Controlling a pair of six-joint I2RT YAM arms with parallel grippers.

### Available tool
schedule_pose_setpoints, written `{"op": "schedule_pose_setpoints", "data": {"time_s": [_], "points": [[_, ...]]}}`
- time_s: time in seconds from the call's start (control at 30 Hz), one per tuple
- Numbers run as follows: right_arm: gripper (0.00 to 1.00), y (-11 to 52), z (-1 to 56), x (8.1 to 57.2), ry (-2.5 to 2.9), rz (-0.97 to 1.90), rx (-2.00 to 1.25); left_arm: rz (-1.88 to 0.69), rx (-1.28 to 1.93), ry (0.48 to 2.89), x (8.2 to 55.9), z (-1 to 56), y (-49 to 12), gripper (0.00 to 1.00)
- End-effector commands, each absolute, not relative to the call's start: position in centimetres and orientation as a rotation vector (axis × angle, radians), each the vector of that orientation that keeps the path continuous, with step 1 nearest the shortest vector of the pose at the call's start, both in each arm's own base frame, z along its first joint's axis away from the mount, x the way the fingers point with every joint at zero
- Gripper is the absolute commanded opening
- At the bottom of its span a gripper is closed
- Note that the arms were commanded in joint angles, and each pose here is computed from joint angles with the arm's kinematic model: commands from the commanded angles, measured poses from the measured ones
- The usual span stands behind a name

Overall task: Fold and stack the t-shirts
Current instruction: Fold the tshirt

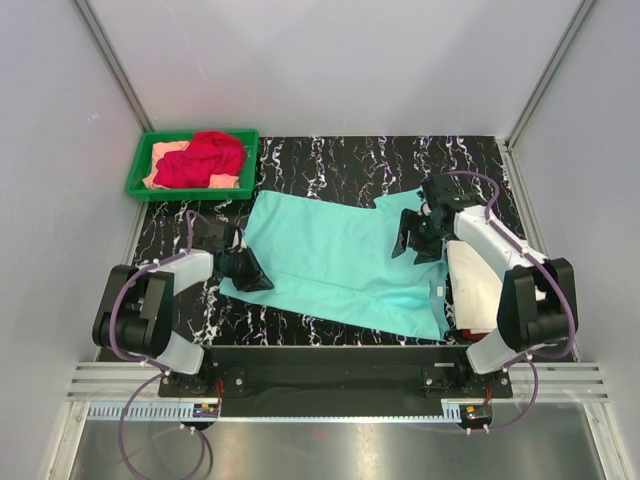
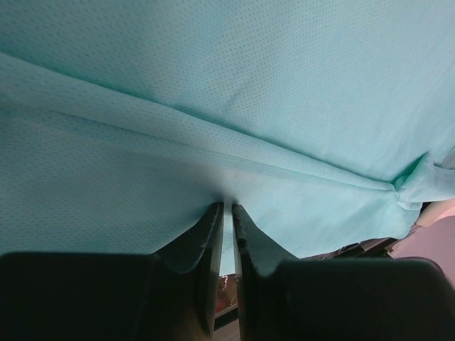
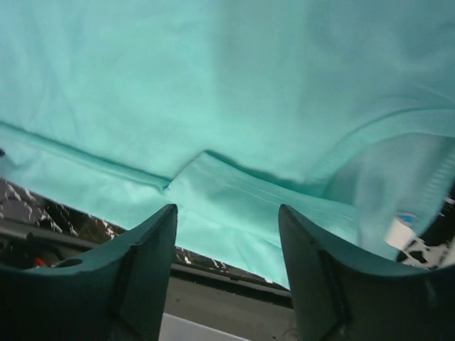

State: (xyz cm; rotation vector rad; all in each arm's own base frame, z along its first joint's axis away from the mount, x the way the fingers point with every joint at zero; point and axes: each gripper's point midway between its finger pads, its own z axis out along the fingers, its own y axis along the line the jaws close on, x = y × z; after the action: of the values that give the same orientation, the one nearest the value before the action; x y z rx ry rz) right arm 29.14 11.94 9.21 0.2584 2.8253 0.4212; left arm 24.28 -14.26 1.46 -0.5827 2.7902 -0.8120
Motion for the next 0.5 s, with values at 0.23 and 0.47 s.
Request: {"op": "schedule_pose_setpoints", "data": {"time_s": [0.23, 0.47], "points": [[0.54, 19.4, 6.0, 28.4, 2.996, 0.647, 0.001, -0.755, -0.578, 2.831, 23.8, 0.0, -13.9, 0.17], [0.49, 19.2, 3.6, 28.1, 3.067, 0.447, 0.033, -0.753, -0.576, 2.829, 24.1, 0.2, -13.9, 0.17]]}}
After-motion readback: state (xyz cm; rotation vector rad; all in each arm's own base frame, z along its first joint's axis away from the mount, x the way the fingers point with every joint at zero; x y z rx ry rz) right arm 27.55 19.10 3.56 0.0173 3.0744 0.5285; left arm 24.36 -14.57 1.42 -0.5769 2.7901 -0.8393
